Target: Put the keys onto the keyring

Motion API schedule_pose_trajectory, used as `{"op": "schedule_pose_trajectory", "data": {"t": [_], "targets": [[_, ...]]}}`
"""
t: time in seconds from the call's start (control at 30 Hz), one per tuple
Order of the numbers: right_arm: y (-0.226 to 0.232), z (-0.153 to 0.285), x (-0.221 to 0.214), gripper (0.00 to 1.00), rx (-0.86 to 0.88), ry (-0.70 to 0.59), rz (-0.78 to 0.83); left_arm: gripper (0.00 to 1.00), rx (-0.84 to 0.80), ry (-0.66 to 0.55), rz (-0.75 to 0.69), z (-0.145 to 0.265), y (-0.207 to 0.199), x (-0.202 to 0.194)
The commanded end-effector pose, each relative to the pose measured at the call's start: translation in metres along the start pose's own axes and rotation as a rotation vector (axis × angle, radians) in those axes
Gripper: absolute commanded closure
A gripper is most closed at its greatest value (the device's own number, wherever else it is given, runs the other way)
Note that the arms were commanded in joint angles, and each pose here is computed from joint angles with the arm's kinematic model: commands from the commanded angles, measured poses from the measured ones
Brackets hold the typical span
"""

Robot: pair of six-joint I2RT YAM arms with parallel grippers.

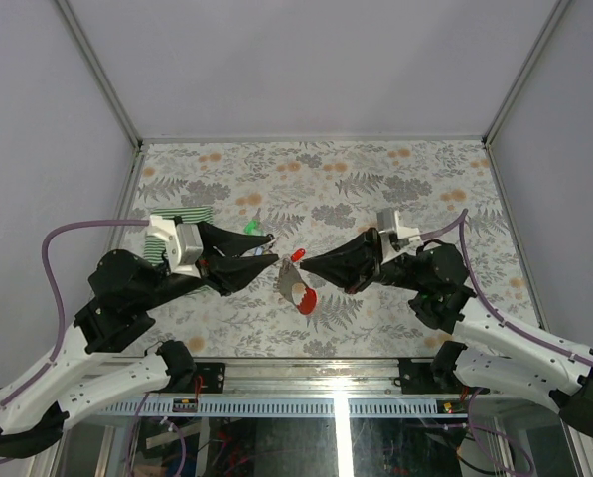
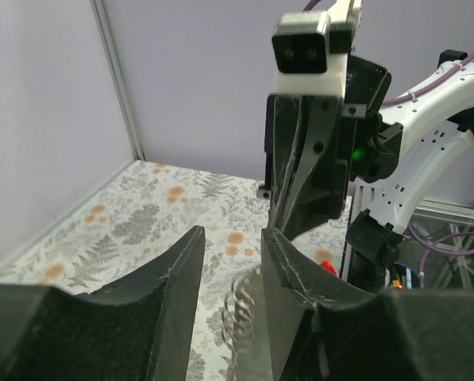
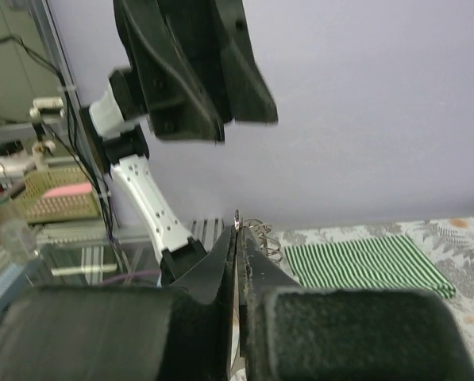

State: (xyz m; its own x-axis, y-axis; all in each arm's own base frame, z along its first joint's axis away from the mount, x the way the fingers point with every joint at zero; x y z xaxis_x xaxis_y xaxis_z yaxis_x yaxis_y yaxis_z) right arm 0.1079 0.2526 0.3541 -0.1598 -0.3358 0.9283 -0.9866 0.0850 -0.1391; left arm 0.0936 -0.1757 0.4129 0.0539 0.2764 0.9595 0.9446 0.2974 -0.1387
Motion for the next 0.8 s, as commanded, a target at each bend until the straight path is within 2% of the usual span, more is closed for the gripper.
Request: {"op": "schedule_pose_trajectory", "data": {"t": [0.0,0.23,0.3,0.57,0.77], "targets": [[-0.002,-0.004,0.045,1.0,-0.058,-0.243,0.002,0.65,0.019,-0.04,0.093,-0.002,-0.001,-0.003],[-0.004,-0.003,0.05,1.0,-0.094,-0.33,-0.001,0.66,-0.168,-0.058,0.031,0.001,-0.016,-0.012],[-0.004,-0.003,0.052,1.0,-0.088,-0.346,0.005,0.66,-0.173,-0.06,0.026,-0.001,-0.016,-0.013],[-0.004,-0.001,0.059,1.0,-0.098,-0.396,0.02,0.68,-0.127,-0.057,0.032,-0.011,-0.008,-0.017],[-0.016,-0.003,0.06,1.0,-0.19,-0.357,0.044,0.62,0.065,-0.139,0.073,-0.014,0.012,-0.01]]}}
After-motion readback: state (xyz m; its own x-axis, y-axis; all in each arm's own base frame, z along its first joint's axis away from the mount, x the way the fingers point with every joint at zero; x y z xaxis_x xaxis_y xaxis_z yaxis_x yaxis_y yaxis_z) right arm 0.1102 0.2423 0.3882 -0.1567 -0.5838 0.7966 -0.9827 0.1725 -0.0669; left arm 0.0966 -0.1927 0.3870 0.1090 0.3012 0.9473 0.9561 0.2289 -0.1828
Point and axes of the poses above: each gripper's point midway between its finger pads, its own z axis back along the fingers, its own y axis along the line the jaws close on, x = y × z, the point moved 7 cm from there along z, back along the fingers, and after that the axes turned 12 degrees about z, right-handed, at the moved point
